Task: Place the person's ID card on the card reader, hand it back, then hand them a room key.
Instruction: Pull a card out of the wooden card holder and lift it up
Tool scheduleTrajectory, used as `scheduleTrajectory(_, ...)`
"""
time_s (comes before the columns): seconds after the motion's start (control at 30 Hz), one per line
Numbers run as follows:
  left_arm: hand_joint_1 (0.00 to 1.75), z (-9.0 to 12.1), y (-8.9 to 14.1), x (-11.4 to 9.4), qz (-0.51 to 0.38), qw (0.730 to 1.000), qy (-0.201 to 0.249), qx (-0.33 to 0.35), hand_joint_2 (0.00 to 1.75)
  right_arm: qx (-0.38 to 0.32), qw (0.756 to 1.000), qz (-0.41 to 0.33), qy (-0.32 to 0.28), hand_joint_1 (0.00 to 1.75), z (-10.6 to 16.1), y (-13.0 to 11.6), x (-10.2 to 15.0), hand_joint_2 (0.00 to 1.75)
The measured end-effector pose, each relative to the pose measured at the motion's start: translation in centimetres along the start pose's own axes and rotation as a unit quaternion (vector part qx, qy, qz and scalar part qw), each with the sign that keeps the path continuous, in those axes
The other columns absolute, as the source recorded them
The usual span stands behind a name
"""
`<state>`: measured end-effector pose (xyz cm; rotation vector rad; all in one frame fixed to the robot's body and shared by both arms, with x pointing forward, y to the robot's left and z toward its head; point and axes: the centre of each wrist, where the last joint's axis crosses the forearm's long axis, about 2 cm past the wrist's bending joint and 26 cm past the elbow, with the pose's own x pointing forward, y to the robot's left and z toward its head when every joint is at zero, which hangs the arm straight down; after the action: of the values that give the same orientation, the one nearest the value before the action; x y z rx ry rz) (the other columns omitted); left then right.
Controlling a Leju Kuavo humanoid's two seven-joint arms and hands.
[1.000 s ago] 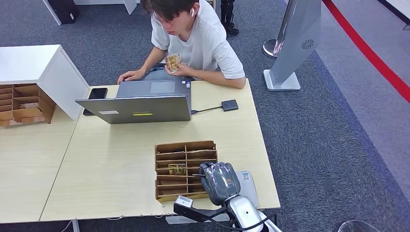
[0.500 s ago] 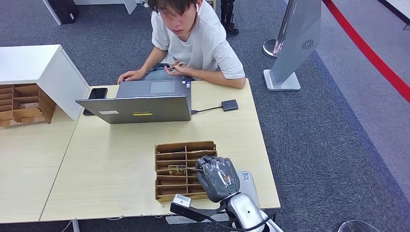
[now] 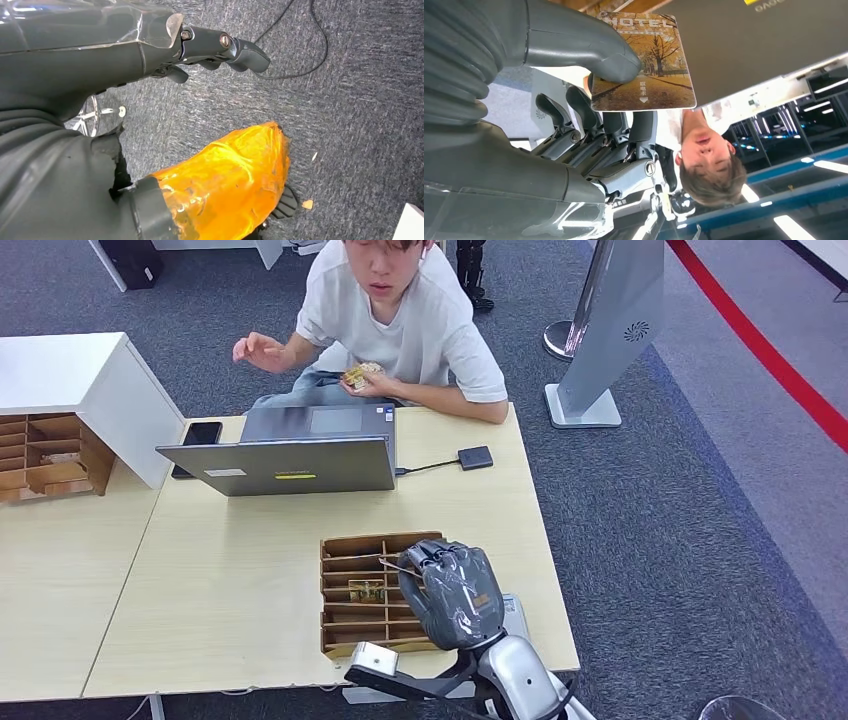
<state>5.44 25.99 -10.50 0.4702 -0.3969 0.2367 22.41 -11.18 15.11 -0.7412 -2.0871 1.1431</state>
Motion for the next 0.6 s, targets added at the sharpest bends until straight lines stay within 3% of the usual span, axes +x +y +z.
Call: scheduleTrajectory(0.6, 0.0, 0.0, 0.1, -0.1, 0.004, 1.0, -0.001, 0.002, 0.0, -0.053, 0.998, -0.006, -0.023, 1.7, -0.4, -2.0, 0.5, 1.75)
